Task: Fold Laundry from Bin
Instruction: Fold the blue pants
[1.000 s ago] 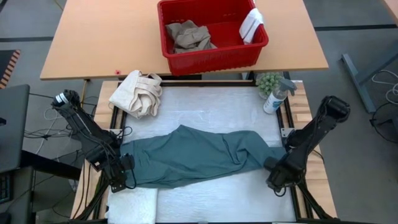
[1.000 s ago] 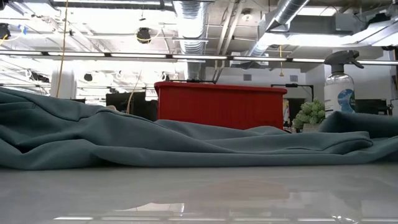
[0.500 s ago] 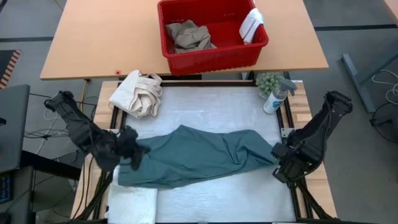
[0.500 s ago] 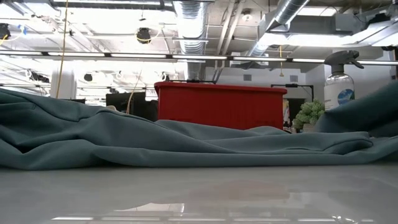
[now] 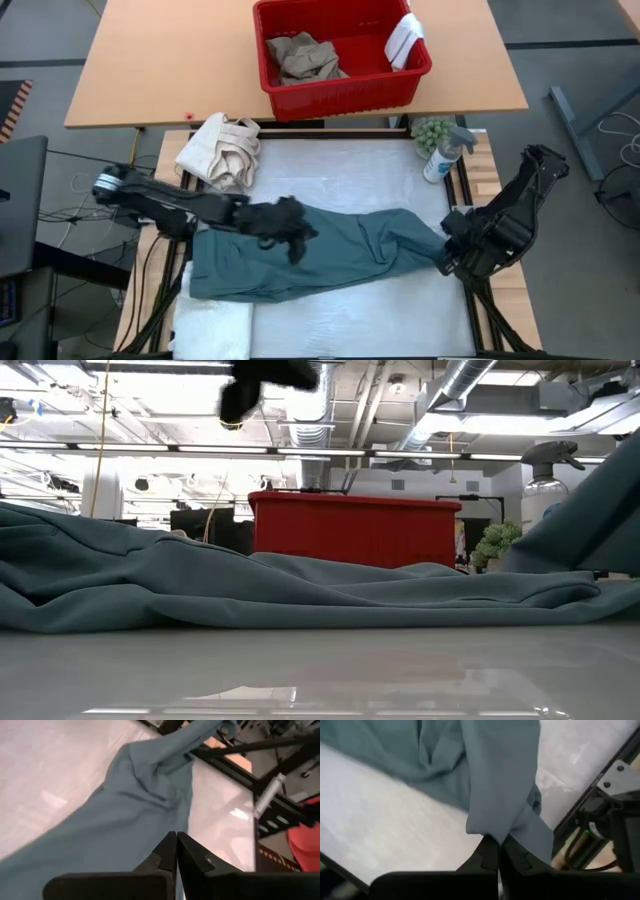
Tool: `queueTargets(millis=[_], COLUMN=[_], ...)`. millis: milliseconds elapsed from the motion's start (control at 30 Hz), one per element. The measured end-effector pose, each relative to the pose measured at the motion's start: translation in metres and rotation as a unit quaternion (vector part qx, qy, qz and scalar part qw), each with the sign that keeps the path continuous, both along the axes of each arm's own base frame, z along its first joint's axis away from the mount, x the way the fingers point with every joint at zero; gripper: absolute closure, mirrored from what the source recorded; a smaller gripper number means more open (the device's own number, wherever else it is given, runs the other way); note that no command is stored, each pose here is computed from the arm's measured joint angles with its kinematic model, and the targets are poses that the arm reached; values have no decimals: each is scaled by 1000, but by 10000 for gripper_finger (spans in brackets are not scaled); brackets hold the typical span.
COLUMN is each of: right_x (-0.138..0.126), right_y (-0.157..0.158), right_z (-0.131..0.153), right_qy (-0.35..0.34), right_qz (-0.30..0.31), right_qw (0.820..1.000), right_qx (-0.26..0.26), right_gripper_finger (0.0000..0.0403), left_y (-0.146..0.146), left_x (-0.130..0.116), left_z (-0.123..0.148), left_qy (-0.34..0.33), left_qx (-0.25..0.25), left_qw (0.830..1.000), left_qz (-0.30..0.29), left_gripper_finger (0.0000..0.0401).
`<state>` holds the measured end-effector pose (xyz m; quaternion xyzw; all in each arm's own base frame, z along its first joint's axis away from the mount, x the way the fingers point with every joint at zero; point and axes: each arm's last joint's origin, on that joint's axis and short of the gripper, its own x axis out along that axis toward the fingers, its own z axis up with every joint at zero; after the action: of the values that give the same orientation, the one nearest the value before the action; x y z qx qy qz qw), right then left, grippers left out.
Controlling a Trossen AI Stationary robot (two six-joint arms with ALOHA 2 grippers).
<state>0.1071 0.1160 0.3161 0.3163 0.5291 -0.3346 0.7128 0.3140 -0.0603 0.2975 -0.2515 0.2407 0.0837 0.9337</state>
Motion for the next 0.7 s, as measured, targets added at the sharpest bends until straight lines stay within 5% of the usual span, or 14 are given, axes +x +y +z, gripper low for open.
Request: queueTargets(millis=[233, 400, 700], right_x=[2, 5, 14], right_y=[-3, -5, -13], right_z=[5, 9, 10], right_qy=[-49, -94, -129], right_qz=[-28, -34, -42], right_qw=[998, 994, 986], right_qx=[-19, -50, -94], right_gripper_finger=[382, 382, 382], left_y=[9, -2, -35], left_x=[60, 79, 110], left_z=[-54, -86, -114], left_qy=[-37, -40, -21], left_qx=[-49, -89, -35], left_qw=[997, 993, 998], left_qz=[-43, -62, -41], left_gripper_finger=[401, 401, 401])
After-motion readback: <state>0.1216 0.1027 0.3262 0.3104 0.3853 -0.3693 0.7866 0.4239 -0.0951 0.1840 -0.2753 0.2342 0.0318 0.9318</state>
